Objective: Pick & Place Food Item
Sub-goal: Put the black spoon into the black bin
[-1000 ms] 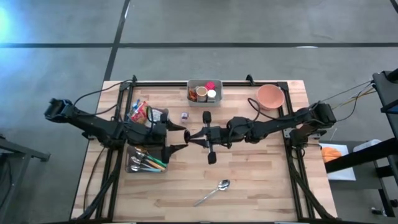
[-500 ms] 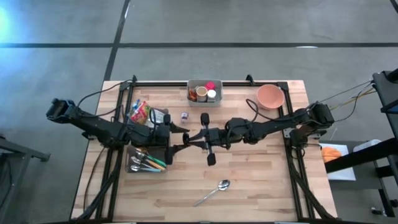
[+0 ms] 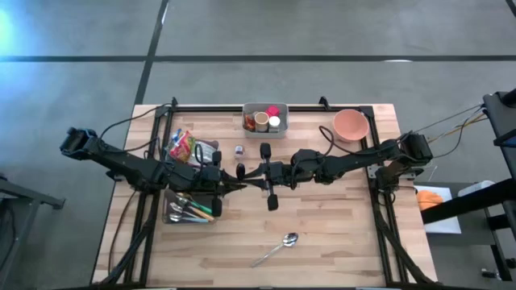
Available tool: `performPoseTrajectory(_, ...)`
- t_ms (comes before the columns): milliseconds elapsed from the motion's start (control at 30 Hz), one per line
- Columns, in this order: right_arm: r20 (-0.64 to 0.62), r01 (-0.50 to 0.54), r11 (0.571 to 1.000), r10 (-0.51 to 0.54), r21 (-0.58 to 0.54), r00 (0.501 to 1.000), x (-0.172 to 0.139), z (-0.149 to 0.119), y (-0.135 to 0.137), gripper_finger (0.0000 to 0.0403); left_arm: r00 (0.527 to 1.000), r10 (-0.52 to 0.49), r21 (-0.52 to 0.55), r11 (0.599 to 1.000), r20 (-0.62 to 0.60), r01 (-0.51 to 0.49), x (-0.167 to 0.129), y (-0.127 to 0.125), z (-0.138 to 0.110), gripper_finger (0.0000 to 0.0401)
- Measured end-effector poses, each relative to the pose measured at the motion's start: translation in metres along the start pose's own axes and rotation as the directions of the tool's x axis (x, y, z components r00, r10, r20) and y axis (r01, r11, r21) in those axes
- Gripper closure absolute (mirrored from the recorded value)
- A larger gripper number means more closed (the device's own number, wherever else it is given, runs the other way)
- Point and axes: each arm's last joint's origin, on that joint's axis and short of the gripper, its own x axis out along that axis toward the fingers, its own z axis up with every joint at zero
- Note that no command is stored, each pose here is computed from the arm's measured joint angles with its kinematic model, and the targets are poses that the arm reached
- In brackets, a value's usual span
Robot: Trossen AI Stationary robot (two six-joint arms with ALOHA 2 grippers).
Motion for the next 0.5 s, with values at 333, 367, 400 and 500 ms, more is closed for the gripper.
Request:
performPoseTrajectory(333, -0.006, -0.001, 1.0, 0.001, 0.02, 1.0, 0.0, -0.0005, 0.0002, 0.0395, 1.0, 0.005, -0.018, 1.0, -0.003, -0.005, 0.0, 0.0002, -0.0003, 0.0381)
performPoseTrajectory(367, -0.006, -0.001, 0.999, 0.001, 0.036, 1.0, 0.0, -0.0005, 0.0002, 0.0393, 1.0, 0.004, -0.02, 1.0, -0.003, -0.004, -0.0001, 0.0, -0.0002, 0.0381)
performPoseTrajectory(400, -0.006, -0.001, 0.999, 0.001, 0.049, 1.0, 0.0, -0.0006, 0.0002, 0.0389, 1.0, 0.003, -0.022, 1.0, -0.003, -0.003, -0.0001, -0.0001, -0.0002, 0.0381)
performPoseTrajectory(500, -0.01, 0.004, 0.997, -0.003, 0.079, 1.0, -0.0001, -0.0012, -0.0023, 0.0355, 1.0, 0.004, -0.043, 0.999, -0.003, -0.004, -0.0001, 0.0, -0.0002, 0.0381)
